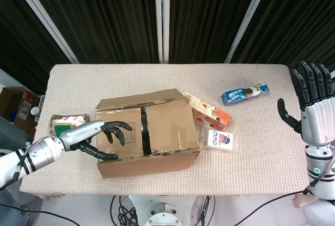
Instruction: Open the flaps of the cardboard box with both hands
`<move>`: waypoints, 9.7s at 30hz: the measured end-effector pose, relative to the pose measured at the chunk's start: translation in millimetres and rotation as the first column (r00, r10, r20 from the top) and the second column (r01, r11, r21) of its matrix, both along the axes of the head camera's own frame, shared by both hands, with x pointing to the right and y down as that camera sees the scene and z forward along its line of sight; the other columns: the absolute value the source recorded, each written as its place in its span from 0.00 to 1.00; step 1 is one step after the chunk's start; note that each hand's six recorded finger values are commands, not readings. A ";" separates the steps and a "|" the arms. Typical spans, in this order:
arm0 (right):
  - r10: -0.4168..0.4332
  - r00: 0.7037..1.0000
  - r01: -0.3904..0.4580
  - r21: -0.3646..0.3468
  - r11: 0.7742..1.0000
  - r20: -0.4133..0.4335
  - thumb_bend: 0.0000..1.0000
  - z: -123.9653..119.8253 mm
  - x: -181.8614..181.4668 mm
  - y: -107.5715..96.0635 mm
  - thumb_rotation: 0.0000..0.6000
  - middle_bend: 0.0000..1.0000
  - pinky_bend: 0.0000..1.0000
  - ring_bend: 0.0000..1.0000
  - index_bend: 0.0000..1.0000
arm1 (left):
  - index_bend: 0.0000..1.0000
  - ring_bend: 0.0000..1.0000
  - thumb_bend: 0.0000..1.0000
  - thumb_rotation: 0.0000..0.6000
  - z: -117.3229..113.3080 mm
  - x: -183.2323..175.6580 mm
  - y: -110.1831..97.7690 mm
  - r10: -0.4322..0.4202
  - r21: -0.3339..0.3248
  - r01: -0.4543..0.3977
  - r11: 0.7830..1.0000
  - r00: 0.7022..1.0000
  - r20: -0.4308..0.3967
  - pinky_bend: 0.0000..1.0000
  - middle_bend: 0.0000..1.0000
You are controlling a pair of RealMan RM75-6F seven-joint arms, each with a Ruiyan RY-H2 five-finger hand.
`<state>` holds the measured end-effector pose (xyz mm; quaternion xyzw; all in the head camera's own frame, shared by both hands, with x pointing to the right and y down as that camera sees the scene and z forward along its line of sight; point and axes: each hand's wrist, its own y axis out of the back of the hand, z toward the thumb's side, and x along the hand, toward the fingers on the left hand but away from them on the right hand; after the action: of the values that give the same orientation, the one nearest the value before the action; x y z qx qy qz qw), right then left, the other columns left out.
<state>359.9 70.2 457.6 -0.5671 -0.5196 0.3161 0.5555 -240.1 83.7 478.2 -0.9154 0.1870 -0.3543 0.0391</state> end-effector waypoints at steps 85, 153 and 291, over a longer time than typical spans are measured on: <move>0.067 0.998 -0.065 -0.065 0.996 0.022 0.36 19.9 22.8 0.3 1.00 0.00 0.00 0.00 0.00 | 0.28 0.15 0.00 0.66 98.7 36.3 -0.5 0.324 0.645 -0.517 0.563 0.856 0.403 0.23 0.47; -0.206 0.978 0.197 -0.200 0.960 -0.022 0.41 61.6 -82.1 -7.1 1.00 0.00 0.00 0.00 0.00 | 0.20 0.18 0.07 0.52 -8.0 -249.7 34.8 -0.604 0.638 0.361 0.681 0.768 0.210 0.30 0.25; 0.140 0.903 -0.330 -0.446 0.832 -0.407 0.37 76.3 92.1 95.0 1.00 0.00 0.00 0.00 0.00 | 0.16 0.14 0.11 0.67 27.3 -213.2 79.0 -0.464 0.734 -0.067 0.676 0.734 0.495 0.24 0.22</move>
<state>452.0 165.2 533.9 -0.5557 -0.3756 0.6052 0.4288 -453.3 162.7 505.5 -0.6169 0.3885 -0.5491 0.4087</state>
